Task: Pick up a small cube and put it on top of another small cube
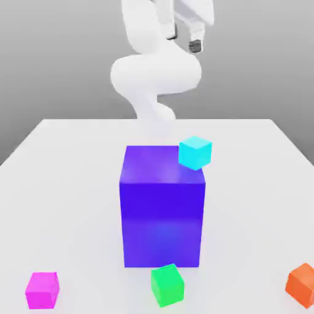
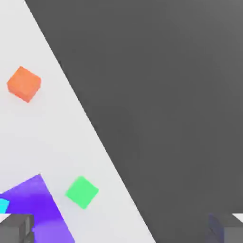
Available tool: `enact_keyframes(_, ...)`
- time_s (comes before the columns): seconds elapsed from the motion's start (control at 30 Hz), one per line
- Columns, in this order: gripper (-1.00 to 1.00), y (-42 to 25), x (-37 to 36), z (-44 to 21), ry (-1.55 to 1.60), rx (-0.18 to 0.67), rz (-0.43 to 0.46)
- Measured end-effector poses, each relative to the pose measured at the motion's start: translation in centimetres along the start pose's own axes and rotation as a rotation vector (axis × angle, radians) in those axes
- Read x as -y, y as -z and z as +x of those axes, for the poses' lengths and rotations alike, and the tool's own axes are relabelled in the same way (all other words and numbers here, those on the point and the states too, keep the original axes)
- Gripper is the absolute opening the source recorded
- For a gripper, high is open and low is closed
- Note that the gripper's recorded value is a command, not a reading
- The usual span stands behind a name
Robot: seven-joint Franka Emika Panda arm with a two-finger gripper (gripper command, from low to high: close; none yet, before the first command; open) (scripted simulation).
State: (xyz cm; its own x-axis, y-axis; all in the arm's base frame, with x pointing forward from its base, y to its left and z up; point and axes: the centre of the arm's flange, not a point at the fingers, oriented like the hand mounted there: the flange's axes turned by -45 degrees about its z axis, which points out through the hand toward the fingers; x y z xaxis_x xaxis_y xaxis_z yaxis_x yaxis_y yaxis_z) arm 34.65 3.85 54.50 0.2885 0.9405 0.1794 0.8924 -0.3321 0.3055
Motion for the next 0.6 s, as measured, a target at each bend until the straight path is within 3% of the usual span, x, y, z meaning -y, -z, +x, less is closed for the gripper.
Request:
enact_keyframes(0.3, 0.0, -5.4, 3.9, 0.3, 0.49, 0.031, 0.168)
enact_keyframes(0.6, 0.0, -10.2, 8.6, 0.2, 0.988, 0.006, 0.35)
